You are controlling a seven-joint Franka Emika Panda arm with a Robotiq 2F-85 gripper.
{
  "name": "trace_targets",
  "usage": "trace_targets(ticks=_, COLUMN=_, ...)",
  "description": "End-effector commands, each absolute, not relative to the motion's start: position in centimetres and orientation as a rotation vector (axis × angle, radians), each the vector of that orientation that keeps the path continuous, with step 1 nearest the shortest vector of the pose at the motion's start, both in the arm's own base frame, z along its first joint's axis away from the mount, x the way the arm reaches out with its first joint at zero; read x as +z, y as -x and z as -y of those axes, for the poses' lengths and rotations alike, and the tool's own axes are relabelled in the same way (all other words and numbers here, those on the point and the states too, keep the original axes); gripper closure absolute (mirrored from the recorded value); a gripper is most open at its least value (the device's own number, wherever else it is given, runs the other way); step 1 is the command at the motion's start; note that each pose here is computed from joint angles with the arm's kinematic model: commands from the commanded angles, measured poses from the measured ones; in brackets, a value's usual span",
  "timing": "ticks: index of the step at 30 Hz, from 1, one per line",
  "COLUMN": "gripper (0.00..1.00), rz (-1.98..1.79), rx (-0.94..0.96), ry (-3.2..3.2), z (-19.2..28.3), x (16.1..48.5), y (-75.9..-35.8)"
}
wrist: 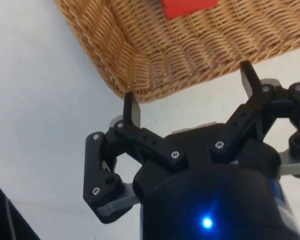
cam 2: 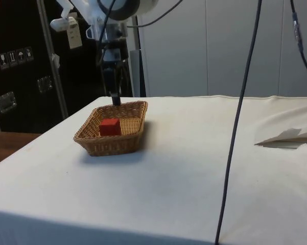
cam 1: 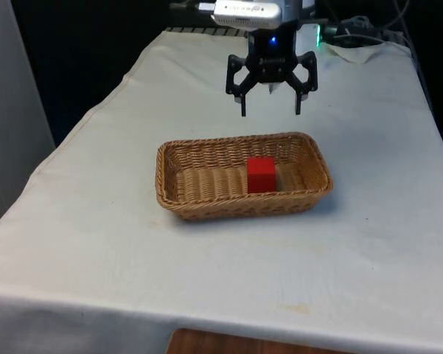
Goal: Pick up the cube and place it into the basket.
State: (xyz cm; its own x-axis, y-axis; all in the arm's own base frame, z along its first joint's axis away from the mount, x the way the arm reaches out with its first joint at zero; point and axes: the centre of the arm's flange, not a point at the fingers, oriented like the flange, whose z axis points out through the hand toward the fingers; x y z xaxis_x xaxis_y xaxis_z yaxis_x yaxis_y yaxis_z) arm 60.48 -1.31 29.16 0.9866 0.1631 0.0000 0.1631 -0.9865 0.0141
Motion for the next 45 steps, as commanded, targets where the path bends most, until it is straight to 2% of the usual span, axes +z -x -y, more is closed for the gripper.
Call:
trace_targets(ticks=1, gripper=0.00, rz=-0.259, rx=0.016, ry=-3.122, z=1.2, x=29.5, y=-60.1)
trace_targets(ticks=14, gripper=0.00, rz=-0.255, rx=0.008, ry=-3.147, z=1.2, x=30.8, y=-57.6)
trace_targets(ticks=33, gripper=0.00, rz=-0.242, rx=-0.028, ry=-3.165, z=1.4, x=30.9, y=-54.9)
trace_targets(ticks=45, gripper=0.00, rz=-0.249, rx=-0.042, ry=-3.193, z=0.9, x=31.0, y=-51.7)
